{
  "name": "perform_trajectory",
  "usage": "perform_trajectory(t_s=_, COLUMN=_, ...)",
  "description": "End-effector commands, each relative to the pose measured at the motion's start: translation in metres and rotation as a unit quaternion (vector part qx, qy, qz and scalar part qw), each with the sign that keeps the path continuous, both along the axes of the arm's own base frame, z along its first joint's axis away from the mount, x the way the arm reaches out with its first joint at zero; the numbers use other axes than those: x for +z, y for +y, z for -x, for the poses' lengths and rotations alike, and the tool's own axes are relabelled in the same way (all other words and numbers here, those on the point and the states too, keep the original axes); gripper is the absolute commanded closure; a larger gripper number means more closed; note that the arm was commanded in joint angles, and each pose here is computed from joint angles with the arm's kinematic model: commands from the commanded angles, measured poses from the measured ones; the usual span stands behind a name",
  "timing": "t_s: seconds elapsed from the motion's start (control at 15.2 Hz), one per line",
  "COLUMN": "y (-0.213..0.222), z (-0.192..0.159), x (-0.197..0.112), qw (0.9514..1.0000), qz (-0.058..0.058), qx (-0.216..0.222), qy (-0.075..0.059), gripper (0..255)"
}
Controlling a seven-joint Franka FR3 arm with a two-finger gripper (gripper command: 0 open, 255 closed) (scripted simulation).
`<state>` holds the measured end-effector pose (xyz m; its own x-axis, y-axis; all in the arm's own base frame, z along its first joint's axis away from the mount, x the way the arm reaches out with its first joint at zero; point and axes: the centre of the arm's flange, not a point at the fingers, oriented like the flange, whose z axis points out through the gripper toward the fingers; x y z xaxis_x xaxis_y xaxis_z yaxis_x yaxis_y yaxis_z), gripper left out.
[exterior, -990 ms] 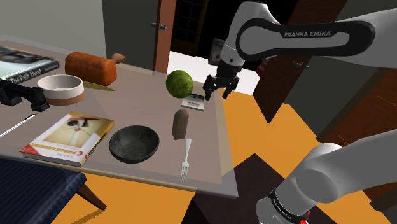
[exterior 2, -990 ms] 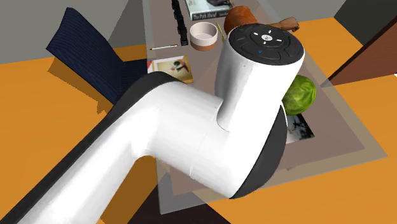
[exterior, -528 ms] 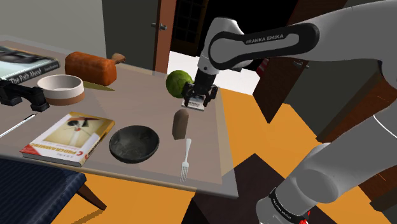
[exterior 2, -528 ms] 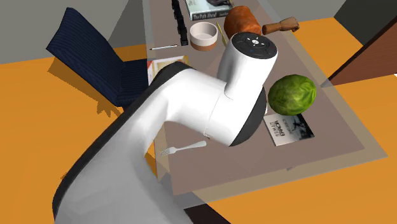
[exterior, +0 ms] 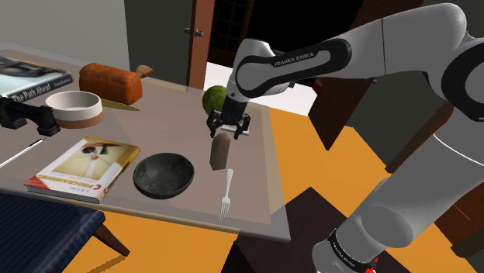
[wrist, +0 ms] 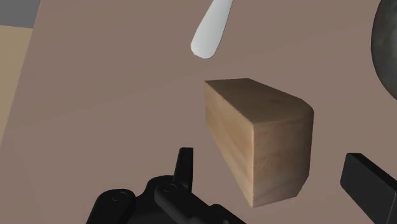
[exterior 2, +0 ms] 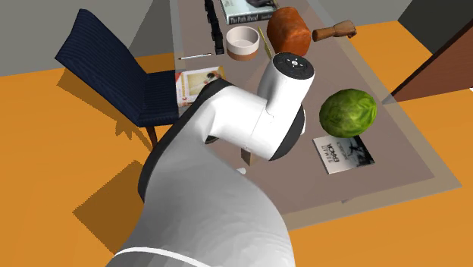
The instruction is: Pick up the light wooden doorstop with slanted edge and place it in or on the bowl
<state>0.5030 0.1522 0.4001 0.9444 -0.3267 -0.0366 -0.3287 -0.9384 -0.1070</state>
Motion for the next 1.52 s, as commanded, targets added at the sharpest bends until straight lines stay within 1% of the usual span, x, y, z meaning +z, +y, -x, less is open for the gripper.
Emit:
perform_trajectory(t_s=0.0, y=0.002, z=0.001, x=-0.011, qw=1.0000, qz=0.000, qx=0.000, qy=0.000, gripper=0)
perform_trajectory(t_s=0.13, y=0.002, z=0.001, x=-0.019, qw=1.0000, qz=0.000, qx=0.000, qy=0.000, gripper=0)
perform_trajectory(t_s=0.66, y=0.002, z=0.001, x=-0.019, qw=1.0000, qz=0.000, qx=0.000, qy=0.000, gripper=0)
perform_trajectory(t_s=0.73, y=0.002, z=0.001, x=-0.019, qw=1.0000, qz=0.000, qx=0.000, qy=0.000, gripper=255)
perform_trajectory(t_s=1.32, y=0.002, z=0.001, x=-0.019, qw=1.0000, qz=0.000, qx=0.000, qy=0.000, gripper=255)
perform_trajectory(t_s=1.45, y=0.002, z=0.001, x=-0.008, qw=1.0000, qz=0.000, qx=0.000, qy=0.000, gripper=255)
